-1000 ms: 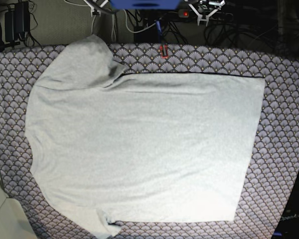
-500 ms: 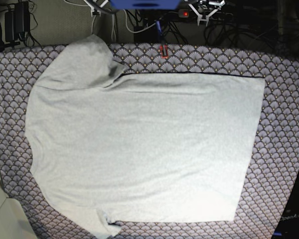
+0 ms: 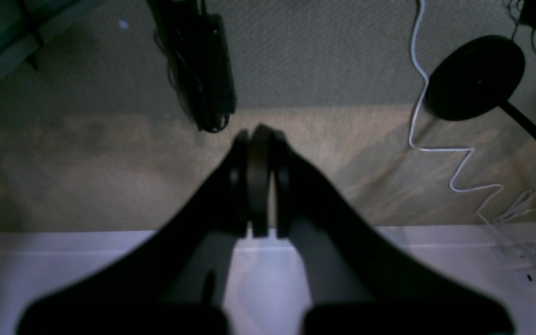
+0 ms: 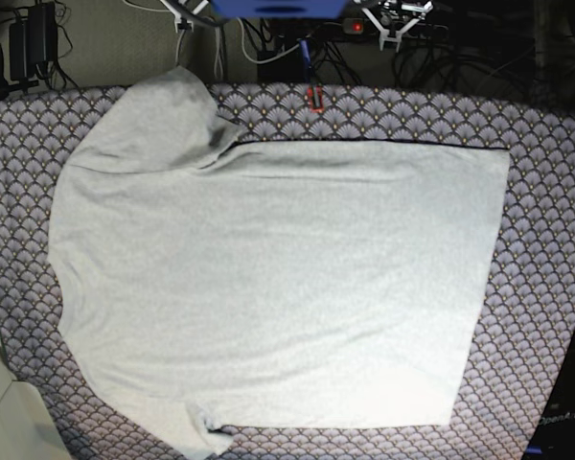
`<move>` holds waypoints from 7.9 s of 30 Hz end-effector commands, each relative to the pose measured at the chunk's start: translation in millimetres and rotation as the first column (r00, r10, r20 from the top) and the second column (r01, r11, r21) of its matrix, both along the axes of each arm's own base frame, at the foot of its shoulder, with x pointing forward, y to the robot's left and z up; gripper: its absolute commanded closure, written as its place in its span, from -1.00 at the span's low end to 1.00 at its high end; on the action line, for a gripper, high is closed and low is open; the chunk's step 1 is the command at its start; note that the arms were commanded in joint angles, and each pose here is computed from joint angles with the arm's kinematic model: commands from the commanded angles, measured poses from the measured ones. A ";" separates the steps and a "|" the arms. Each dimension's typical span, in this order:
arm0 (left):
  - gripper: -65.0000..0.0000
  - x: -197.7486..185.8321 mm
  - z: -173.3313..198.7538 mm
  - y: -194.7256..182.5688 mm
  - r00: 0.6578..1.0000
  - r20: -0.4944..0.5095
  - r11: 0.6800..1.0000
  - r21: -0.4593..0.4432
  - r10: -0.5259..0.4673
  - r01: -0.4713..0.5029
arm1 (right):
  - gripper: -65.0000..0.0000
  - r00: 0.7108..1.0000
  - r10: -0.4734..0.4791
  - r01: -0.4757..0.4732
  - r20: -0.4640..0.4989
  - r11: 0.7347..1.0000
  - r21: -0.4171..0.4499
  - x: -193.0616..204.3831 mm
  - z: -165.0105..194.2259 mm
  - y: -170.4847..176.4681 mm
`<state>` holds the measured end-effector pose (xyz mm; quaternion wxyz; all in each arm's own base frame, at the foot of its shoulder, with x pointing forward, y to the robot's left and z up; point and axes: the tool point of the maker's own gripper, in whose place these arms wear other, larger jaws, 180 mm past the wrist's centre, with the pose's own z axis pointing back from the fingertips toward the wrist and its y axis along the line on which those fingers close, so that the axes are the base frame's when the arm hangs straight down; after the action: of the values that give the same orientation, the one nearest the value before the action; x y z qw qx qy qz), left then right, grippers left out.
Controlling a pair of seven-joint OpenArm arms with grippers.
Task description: Fold the T-shirt properly
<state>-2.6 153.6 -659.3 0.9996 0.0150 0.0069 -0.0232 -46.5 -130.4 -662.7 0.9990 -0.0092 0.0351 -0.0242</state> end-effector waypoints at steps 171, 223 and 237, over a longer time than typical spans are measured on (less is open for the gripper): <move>0.00 229.6 242.7 156.6 0.598 0.734 0.912 -0.072 0.322 -0.403 | 1.00 0.703 -0.295 0.126 0.648 0.947 0.295 196.3 209.8 -39.3; 0.99 308.3 329.8 122.0 0.411 0.877 0.949 -0.134 0.248 -0.285 | 1.00 0.534 -0.180 0.016 0.826 0.979 0.204 278.0 288.3 -76.3; 0.99 405.7 324.9 145.2 0.409 0.835 0.912 -0.236 0.367 -0.336 | 1.00 0.446 -0.208 0.084 0.871 0.978 0.191 421.5 336.2 -134.2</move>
<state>389.4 291.1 -359.9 0.8664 -0.0007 -0.4562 0.2028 366.0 -254.6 -344.8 0.8770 0.0806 -0.4602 -0.1124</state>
